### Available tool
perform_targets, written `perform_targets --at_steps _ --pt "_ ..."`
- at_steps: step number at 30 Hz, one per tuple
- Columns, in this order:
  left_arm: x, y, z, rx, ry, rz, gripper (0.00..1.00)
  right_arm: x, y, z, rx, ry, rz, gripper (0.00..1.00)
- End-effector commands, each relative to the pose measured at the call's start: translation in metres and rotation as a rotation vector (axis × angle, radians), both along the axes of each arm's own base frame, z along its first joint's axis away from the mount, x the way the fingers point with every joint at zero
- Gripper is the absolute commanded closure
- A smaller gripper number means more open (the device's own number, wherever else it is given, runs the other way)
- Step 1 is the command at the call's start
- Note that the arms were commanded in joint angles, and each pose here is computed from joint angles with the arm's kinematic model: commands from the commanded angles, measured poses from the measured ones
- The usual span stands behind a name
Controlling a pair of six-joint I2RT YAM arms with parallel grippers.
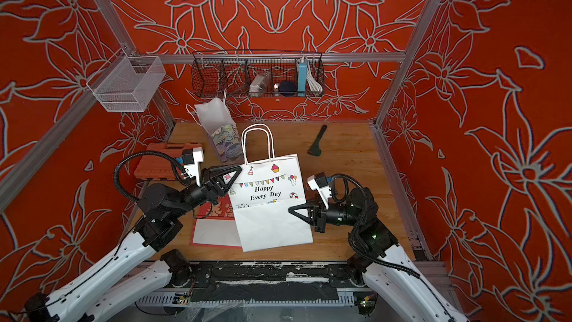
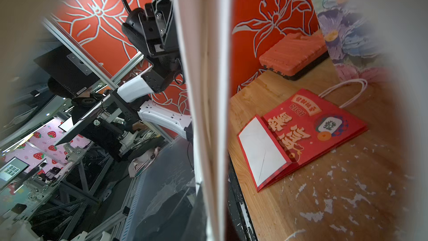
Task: Put away the paper bag
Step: Press the paper bag, then place the paper bag at the center of the board.
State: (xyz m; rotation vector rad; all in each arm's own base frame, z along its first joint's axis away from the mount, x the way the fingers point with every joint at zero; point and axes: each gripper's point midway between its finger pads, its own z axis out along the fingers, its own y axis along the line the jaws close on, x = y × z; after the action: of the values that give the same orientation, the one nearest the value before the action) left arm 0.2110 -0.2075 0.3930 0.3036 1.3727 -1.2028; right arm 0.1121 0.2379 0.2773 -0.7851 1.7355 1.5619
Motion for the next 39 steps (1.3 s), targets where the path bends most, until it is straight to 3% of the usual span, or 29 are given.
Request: perform_targets --at_steps 1,5,10,16,22,29,33,39 --pt "0.022 0.045 -0.007 0.067 0.052 0.304 0.01 0.020 0.002 -0.008 -0.021 0.033 -0.145 1.00" --pt "0.033 0.086 -0.026 0.218 0.134 0.544 0.01 0.032 0.021 -0.022 -0.041 0.109 -0.184 1.00" --pt "0.027 0.114 -0.023 0.328 0.148 0.671 0.01 0.036 0.061 -0.027 -0.026 0.088 -0.216 1.00" --pt "0.012 0.132 -0.032 0.307 0.180 0.710 0.01 0.049 0.112 -0.024 -0.036 0.105 -0.234 1.00" --pt "-0.002 0.151 -0.034 0.206 0.248 0.746 0.01 0.074 0.161 -0.049 -0.076 0.231 -0.311 1.00" --pt "-0.013 0.159 -0.044 0.183 0.302 0.744 0.02 0.067 0.228 -0.070 -0.095 0.298 -0.242 1.00" --pt "-0.020 0.163 -0.047 0.162 0.313 0.744 0.02 0.075 0.244 -0.098 -0.119 0.365 -0.308 1.00" --pt "-0.027 0.168 -0.049 0.152 0.311 0.747 0.03 0.085 0.248 -0.140 -0.236 0.367 -0.420 1.00"
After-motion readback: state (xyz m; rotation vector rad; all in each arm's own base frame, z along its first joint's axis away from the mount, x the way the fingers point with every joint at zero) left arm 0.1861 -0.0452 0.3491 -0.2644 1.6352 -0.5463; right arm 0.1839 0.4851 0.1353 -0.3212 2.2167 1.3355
